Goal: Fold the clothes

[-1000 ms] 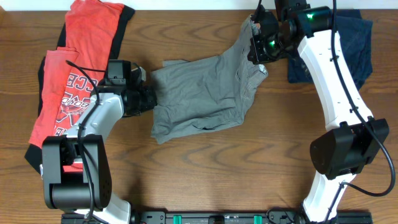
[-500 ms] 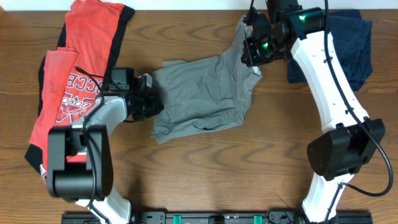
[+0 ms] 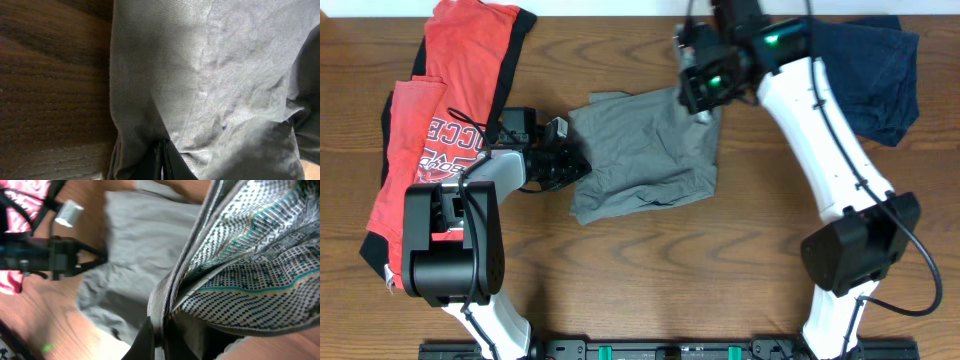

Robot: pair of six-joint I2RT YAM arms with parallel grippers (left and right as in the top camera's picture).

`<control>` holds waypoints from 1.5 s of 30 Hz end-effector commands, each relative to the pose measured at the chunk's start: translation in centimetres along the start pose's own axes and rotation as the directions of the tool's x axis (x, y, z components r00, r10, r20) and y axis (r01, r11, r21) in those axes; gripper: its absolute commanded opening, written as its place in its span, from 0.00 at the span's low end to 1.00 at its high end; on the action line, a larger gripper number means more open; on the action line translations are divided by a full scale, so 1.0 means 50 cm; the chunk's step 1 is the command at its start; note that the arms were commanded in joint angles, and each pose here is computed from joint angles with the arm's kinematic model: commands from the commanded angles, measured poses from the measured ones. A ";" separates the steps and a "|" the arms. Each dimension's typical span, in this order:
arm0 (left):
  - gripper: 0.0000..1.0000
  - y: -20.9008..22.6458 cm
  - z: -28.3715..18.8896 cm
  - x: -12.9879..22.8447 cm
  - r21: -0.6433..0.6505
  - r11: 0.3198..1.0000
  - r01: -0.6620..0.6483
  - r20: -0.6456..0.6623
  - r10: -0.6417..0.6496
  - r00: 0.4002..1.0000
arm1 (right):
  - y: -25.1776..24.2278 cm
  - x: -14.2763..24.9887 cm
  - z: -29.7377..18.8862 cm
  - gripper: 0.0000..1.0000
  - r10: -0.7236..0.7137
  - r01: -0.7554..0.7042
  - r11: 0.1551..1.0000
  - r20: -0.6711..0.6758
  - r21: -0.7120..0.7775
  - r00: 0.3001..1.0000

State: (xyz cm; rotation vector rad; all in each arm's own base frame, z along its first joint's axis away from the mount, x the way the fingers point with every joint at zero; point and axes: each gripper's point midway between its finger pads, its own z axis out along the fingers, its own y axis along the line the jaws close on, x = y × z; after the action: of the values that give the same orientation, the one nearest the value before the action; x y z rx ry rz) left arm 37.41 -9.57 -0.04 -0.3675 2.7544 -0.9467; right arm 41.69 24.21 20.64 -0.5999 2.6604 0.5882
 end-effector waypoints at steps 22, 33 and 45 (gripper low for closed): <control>0.06 0.085 0.042 0.052 -0.138 0.988 0.073 -0.066 -0.082 0.994 | 0.257 0.055 0.210 0.01 -0.193 0.183 0.977 -0.088 -0.105 0.977; 0.10 0.091 0.025 0.053 -0.145 0.985 0.099 -0.065 -0.109 0.992 | 0.273 0.061 0.222 0.23 -0.189 0.178 0.978 -0.092 -0.111 0.978; 0.45 0.079 -0.022 0.041 -0.146 0.983 0.113 -0.032 -0.119 0.992 | 0.268 0.053 0.221 0.83 -0.166 0.157 0.982 -0.082 -0.108 0.983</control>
State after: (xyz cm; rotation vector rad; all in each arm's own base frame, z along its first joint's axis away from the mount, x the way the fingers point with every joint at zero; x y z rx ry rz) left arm 36.73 -9.15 1.01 -0.4332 2.7690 -0.9899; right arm 35.98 38.83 13.92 -0.8838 2.6536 0.6448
